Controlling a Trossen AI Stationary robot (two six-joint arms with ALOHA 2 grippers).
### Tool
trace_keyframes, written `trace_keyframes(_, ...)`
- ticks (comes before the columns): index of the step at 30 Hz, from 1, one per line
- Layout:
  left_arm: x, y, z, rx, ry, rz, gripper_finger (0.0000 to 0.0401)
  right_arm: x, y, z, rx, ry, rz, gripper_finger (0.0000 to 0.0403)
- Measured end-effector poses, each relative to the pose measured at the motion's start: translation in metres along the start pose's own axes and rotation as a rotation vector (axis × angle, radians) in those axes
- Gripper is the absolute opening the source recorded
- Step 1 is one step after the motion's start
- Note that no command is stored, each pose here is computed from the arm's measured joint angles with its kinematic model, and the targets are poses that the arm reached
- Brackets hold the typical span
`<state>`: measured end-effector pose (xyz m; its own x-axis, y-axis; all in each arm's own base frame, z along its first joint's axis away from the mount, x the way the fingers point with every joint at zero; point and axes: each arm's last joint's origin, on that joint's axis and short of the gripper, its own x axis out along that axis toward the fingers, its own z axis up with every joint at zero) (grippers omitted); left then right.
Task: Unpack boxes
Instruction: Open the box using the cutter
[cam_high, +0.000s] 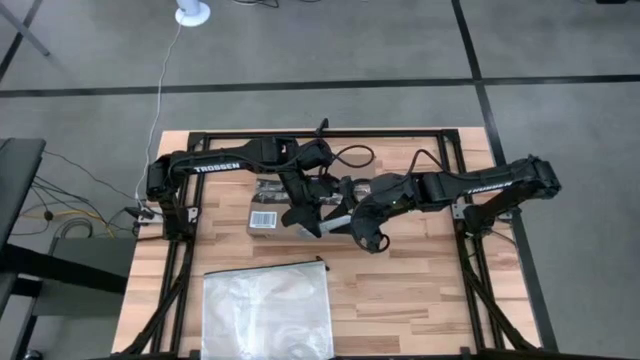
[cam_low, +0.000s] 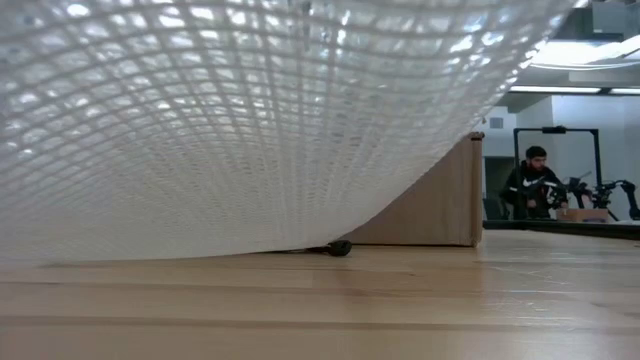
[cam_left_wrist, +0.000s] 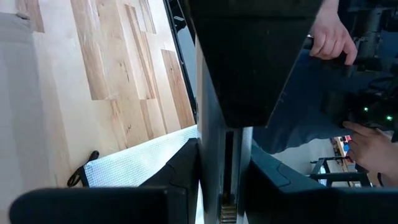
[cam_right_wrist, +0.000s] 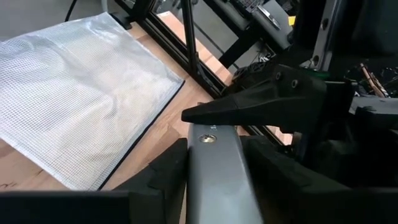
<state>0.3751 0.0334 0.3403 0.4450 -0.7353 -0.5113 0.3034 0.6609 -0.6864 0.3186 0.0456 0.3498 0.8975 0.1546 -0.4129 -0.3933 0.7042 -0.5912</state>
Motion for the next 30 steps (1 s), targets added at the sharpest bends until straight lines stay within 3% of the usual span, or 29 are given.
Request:
trace_keyframes(13, -0.0002, -0.0006, -0.0001, 0.015, 0.000, -0.018, 0.0067, 0.0000, -0.0009, 0.0015, -0.039, -0.015, -0.011, 0.0142)
trace_keyframes(21, -0.0002, -0.0008, -0.0001, 0.016, 0.001, -0.018, 0.0067, 0.0001, 0.0012, 0.0040, -0.075, -0.024, -0.009, 0.0113)
trace_keyframes(27, -0.0001, -0.0011, 0.0025, -0.001, -0.017, -0.022, 0.0070, -0.0011, -0.0016, 0.0024, 0.066, -0.023, -0.015, 0.0113)
trace_keyframes(30, -0.0003, -0.0005, 0.0041, -0.009, -0.030, 0.007, 0.0109, -0.0021, -0.0052, -0.0034, 0.162, 0.009, -0.022, 0.0113)
